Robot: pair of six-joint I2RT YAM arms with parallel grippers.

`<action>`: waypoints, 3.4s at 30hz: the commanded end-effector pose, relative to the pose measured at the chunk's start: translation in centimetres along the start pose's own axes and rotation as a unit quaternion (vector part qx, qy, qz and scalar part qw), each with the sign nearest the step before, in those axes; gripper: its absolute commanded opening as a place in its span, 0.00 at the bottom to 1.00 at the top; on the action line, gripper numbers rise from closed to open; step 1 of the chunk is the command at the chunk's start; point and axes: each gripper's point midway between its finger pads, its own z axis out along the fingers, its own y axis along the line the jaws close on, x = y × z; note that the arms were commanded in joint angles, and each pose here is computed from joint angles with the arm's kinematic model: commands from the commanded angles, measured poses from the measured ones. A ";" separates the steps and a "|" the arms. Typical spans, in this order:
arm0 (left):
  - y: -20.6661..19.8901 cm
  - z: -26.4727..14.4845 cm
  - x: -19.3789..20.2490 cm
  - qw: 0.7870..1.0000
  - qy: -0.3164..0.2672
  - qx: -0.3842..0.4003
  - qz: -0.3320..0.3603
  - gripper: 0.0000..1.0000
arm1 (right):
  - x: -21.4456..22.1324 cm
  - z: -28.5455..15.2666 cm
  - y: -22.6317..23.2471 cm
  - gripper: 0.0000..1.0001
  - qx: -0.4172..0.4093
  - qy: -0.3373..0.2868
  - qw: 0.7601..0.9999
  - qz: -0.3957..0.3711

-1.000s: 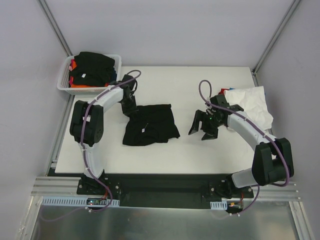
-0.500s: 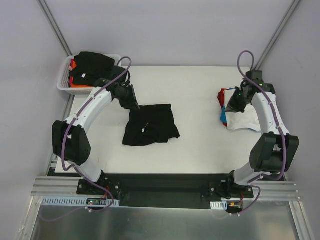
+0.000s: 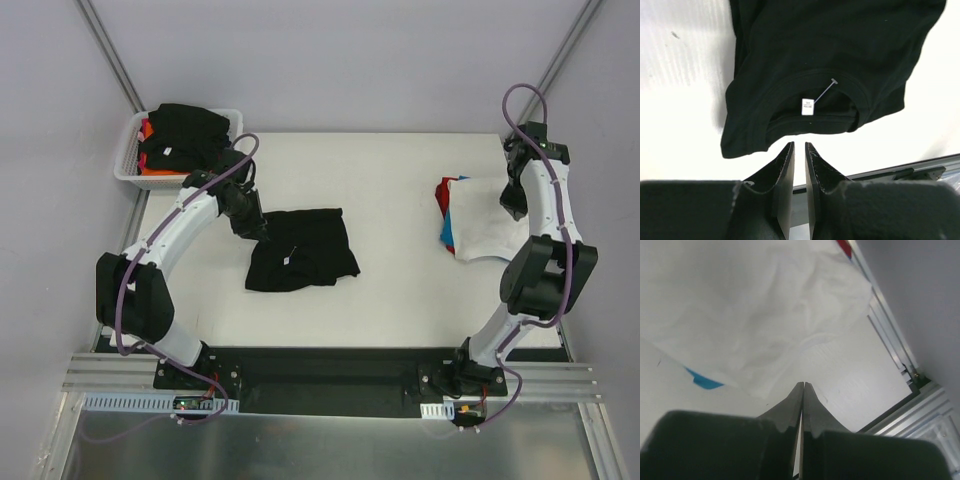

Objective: Fold and stack the t-shirts

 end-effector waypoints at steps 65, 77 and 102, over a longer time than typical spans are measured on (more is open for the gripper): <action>-0.6 3.5 0.3 0.997 0.049 -0.052 0.003 0.13 | 14.8 1.3 7.0 0.01 -0.141 0.137 0.980 0.004; -2.8 2.8 -1.1 0.999 0.029 -0.031 0.022 0.14 | 5.5 -4.4 11.5 0.01 -0.253 0.051 0.966 -0.004; -1.9 4.0 -0.3 0.997 0.049 -0.047 0.025 0.15 | 18.8 1.5 17.8 0.01 -0.314 0.227 0.918 -0.087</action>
